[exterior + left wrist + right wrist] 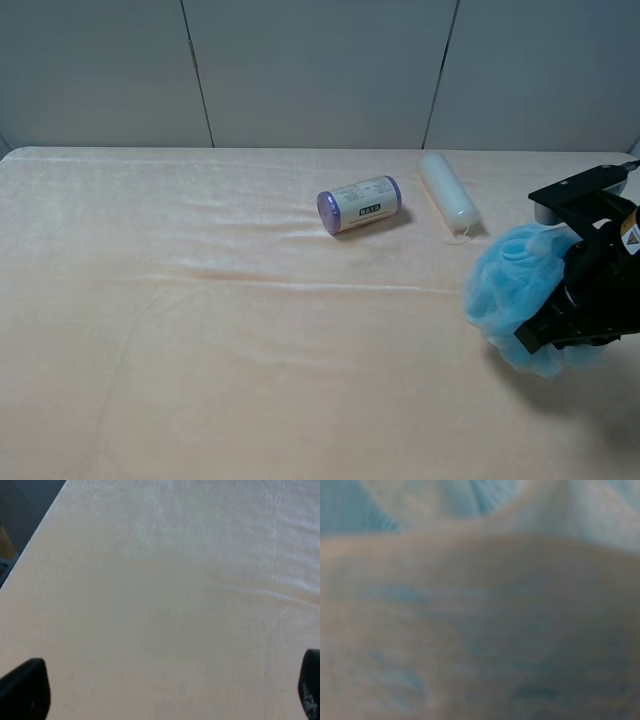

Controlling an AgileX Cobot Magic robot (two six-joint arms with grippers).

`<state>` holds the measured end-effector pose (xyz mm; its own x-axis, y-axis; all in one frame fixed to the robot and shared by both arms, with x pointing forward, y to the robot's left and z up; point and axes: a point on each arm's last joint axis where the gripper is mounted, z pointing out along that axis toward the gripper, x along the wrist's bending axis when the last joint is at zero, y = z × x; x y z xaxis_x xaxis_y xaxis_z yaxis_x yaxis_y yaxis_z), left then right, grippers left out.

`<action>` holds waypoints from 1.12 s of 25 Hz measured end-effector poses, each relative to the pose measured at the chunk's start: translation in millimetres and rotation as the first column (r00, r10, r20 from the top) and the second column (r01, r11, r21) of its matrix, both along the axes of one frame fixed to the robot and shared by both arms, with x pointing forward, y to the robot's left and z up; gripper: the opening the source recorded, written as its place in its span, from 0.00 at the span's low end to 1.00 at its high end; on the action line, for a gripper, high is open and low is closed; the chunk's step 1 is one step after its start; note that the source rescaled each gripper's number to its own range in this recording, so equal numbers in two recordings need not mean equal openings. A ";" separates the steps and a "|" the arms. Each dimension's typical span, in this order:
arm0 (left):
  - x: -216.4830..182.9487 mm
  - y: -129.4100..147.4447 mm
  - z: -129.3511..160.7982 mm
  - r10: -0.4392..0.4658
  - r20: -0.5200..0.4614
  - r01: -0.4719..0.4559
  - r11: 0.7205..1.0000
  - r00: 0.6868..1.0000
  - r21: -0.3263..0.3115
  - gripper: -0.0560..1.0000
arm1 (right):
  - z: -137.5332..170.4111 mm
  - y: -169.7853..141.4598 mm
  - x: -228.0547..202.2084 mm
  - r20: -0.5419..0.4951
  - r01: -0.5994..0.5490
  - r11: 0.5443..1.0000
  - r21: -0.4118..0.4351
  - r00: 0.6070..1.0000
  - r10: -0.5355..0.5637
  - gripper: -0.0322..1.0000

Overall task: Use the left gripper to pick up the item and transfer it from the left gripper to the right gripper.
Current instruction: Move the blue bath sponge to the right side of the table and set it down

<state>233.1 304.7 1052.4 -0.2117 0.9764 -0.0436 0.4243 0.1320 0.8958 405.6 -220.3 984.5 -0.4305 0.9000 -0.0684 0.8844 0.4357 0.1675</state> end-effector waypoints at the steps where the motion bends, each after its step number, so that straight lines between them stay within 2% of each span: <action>1: 0.0 0.0 0.0 0.000 0.000 0.000 1.000 1.000 0.000 1.00 | -2.3 1.0 1.8 -0.003 -0.008 1.000 -0.002 1.000 0.008 0.03; 6: 0.0 0.0 0.0 0.000 0.000 0.000 1.000 1.000 0.000 1.00 | -18.6 6.0 11.3 -0.044 -0.030 0.999 -0.024 0.999 0.029 0.03; 11: 0.0 0.0 0.0 0.000 0.000 0.000 1.000 1.000 0.000 1.00 | -29.2 10.3 19.0 -0.042 -0.068 0.997 -0.024 0.997 0.066 0.03; 25: 0.0 0.0 0.0 0.000 0.000 0.000 1.000 1.000 0.000 1.00 | -32.2 14.4 20.0 -0.051 -0.044 0.999 0.013 0.998 0.044 0.03; 26: 0.0 0.0 0.0 0.000 0.000 0.000 1.000 1.000 0.000 1.00 | -32.2 15.2 19.6 -0.056 -0.035 0.999 0.023 0.998 0.036 0.05; 28: 0.0 0.0 0.0 0.000 0.000 0.000 1.000 1.000 0.000 1.00 | -32.1 17.1 18.9 -0.063 -0.024 0.999 0.045 0.998 0.027 0.17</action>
